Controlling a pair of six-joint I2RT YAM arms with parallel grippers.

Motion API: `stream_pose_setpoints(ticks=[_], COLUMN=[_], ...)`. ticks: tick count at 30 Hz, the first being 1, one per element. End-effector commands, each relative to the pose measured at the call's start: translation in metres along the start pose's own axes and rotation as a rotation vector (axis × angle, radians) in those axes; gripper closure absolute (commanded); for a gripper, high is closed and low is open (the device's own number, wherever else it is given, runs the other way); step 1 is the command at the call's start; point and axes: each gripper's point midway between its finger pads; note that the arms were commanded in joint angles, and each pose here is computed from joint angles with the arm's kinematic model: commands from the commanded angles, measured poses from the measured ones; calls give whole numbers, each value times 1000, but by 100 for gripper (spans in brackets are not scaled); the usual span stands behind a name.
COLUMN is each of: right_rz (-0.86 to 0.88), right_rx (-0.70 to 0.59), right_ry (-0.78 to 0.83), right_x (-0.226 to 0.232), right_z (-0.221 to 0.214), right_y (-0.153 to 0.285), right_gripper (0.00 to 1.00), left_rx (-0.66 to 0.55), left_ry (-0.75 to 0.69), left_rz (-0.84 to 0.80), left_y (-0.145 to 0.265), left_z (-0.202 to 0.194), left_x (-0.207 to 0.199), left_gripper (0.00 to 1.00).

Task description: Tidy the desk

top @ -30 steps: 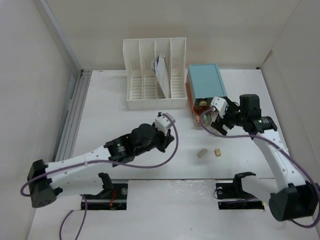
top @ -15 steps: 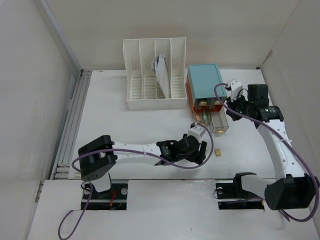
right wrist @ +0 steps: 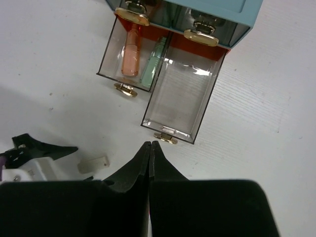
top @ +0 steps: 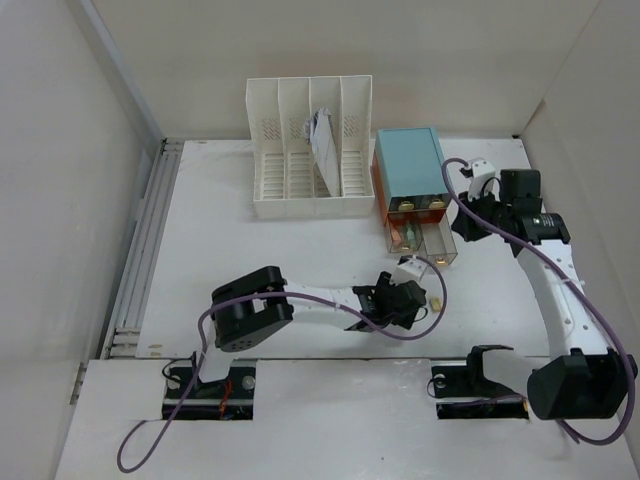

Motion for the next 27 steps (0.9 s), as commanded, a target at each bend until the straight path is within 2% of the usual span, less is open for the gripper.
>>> stream_pose_setpoints(ticks=[1, 3, 6, 7, 8, 10, 11, 13, 14, 16, 18, 20, 24, 26, 27], right_rz=[20, 16, 12, 11, 8, 4, 4, 1, 12, 61, 105, 50, -53, 6, 73], right_rx=[-68, -55, -62, -62, -66, -8, 20, 79, 92, 135, 176, 179, 51, 11, 45], right_ry=[-13, -6, 45, 67, 113, 144, 201, 216, 292, 335, 440, 460, 500, 533, 543], right_x=[6, 5, 6, 5, 4, 2, -1, -4, -5, 0, 2, -10, -15, -1, 10], right_z=[13, 9, 11, 13, 17, 7, 2, -8, -8, -19, -31, -31, -16, -17, -32], right_y=[7, 8, 16, 18, 23, 27, 28, 34, 39, 39, 43, 42, 50, 50, 49], right_gripper=[100, 100, 100, 100, 100, 100, 100, 100, 99, 70, 56, 55, 70, 75, 78], left_rx=[-34, -16, 8, 9, 16, 30, 30, 31, 27, 2, -43, -75, -187, -213, -219], left_ry=[-35, -45, -65, -66, -66, -69, -69, -76, -63, -38, -2, 23, 34, 33, 43], left_rz=[26, 39, 49, 50, 42, 40, 40, 32, 28, 5, -40, -57, -141, -179, -184], left_y=[-3, -9, -14, -13, -12, -12, -12, -4, -1, 14, 32, 42, 62, 70, 70], left_z=[23, 21, 14, 16, 14, 12, 11, 9, 10, 19, 37, 51, 104, 130, 137], left_x=[-1, 4, 6, 5, 4, 4, 4, 3, 3, 2, -5, -4, -7, -6, -4], left_gripper=[45, 49, 64, 72, 88, 99, 100, 100, 100, 100, 100, 100, 100, 100, 100])
Point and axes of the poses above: each gripper's point midway between its finger pads, its own y axis back along the fingers, its own x axis along the line the jaws close on, z = x × y, and after that the axes turned 9 degrees about y, right-handed
